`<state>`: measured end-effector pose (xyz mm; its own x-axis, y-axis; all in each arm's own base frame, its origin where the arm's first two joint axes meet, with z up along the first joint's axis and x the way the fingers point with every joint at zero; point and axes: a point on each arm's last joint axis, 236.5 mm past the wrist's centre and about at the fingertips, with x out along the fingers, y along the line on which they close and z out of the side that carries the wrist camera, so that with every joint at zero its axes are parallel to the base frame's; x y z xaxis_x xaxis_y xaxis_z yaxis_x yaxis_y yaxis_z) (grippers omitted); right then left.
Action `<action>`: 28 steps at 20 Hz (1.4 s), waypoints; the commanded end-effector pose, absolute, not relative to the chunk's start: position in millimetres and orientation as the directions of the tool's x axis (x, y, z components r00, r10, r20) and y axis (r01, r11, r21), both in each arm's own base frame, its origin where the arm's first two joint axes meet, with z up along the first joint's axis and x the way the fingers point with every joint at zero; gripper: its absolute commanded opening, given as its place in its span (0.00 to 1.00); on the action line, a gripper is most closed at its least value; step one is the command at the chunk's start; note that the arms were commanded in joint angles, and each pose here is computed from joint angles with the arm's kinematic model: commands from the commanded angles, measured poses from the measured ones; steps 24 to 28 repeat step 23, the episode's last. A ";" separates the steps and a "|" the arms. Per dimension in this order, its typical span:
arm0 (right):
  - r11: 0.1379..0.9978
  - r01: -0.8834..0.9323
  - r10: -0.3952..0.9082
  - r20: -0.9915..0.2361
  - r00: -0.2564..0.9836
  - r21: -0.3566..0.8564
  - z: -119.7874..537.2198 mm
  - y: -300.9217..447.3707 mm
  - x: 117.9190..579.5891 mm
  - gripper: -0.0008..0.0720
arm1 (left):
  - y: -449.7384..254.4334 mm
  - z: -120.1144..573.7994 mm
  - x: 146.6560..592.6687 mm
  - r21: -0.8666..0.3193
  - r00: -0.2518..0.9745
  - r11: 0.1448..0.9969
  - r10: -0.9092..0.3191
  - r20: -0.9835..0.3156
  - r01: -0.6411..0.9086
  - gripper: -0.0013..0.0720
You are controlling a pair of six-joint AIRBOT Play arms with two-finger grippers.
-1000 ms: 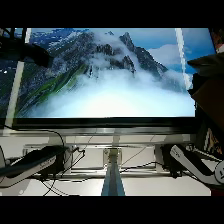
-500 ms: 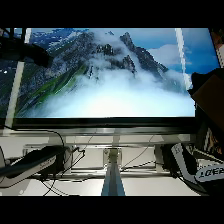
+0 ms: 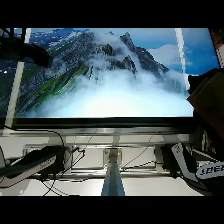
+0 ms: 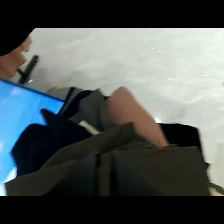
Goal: Fold the clothes and pants, and hang the long-sleeved shirts on hangers.
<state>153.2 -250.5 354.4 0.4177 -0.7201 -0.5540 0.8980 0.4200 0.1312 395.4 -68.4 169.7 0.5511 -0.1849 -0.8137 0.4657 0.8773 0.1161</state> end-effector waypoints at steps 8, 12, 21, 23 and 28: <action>0.944 0.313 -0.222 -0.506 0.833 0.101 357.2 -129.6 305.1 0.03 | -68.0 170.1 395.4 0.116 0.552 0.878 -0.184 -0.813 0.465 0.03; 0.993 0.116 -0.096 -0.583 0.807 -0.003 327.9 -84.2 346.9 0.03 | -68.0 170.1 395.4 0.116 0.552 0.878 -0.184 -0.813 0.465 0.04; 0.983 0.023 -0.133 -0.630 0.765 -0.180 308.8 -81.3 363.2 0.03 | -68.1 170.1 395.4 0.116 0.552 0.878 -0.185 -0.813 0.465 0.04; 0.983 0.023 -0.133 -0.630 0.765 -0.180 308.7 -81.4 363.2 0.03 | -68.0 170.1 395.4 0.116 0.552 0.878 -0.184 -0.813 0.465 0.04; 0.983 0.023 -0.133 -0.630 0.765 -0.180 308.7 -81.4 363.2 0.03 | -68.0 170.1 395.4 0.116 0.552 0.878 -0.184 -0.813 0.465 0.04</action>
